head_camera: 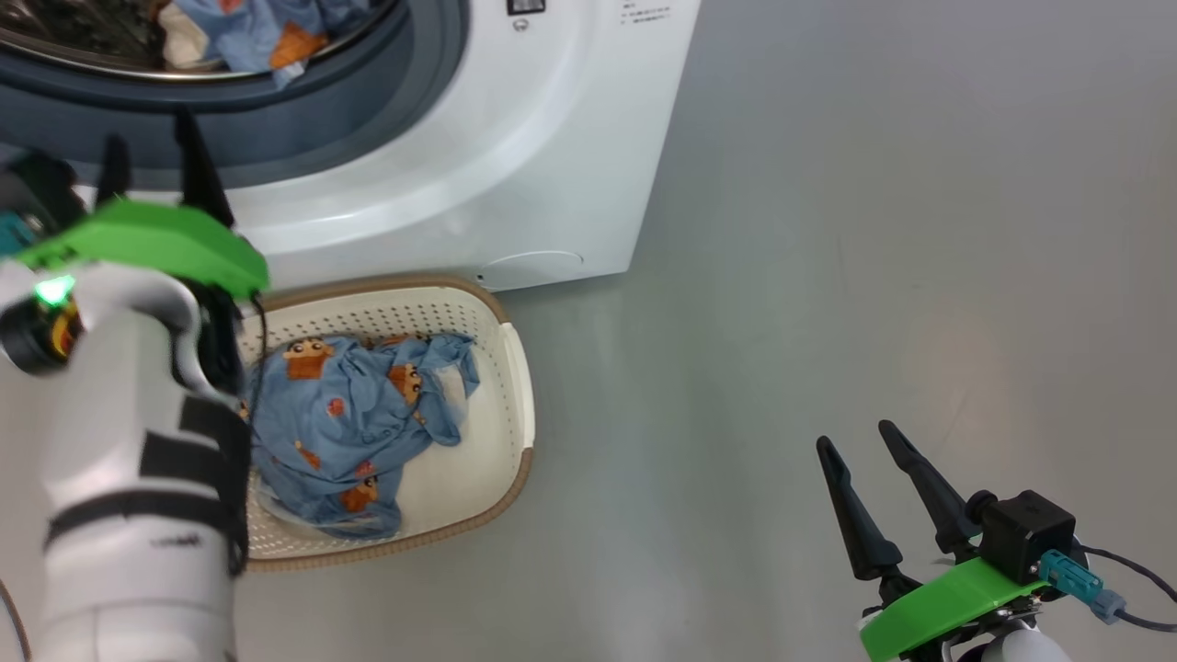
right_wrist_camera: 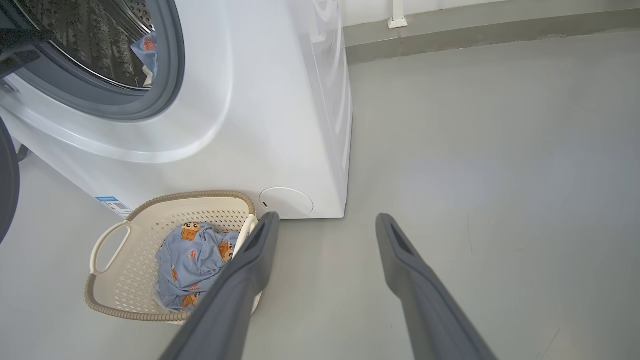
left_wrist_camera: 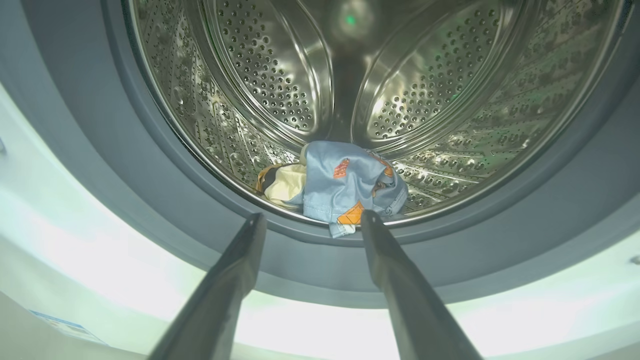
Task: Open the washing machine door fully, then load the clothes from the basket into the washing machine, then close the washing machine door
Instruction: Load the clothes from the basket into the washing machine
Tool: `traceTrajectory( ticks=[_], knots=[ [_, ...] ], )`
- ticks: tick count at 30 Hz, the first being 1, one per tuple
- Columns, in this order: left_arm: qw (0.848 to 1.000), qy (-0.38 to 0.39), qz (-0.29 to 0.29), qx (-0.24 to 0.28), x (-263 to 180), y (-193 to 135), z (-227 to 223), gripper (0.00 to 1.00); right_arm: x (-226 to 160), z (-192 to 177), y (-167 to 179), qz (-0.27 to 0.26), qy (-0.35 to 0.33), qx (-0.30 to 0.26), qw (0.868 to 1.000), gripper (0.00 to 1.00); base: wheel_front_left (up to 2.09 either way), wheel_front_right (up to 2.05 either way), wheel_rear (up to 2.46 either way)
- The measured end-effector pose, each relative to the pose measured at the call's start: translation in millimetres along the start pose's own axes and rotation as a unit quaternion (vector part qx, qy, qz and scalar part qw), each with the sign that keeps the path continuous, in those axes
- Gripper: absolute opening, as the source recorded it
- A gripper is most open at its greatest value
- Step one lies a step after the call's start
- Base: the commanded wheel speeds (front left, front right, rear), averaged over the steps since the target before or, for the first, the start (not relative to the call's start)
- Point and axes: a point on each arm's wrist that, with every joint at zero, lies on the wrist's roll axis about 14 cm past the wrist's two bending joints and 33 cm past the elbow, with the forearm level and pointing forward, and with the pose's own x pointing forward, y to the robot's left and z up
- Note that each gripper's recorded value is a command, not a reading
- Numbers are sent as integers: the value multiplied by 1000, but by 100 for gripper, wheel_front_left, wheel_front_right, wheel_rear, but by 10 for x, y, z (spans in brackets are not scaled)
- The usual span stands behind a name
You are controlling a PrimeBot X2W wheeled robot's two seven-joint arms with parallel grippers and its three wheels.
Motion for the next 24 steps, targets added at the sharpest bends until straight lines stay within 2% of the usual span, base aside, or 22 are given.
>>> traceTrajectory(
  ticks=[9,13,24],
  knots=[
    [999,23,-31,4,-548,-8,-335,100,30,108,56,13,-15,-6,1000,100,0,0,0],
    [999,32,-28,5,-868,24,-473,100,26,173,94,19,-24,-7,1000,100,0,0,0],
    [1000,13,-7,11,-1639,144,-432,100,-130,336,157,25,-48,-13,998,100,0,0,0]
  ],
)
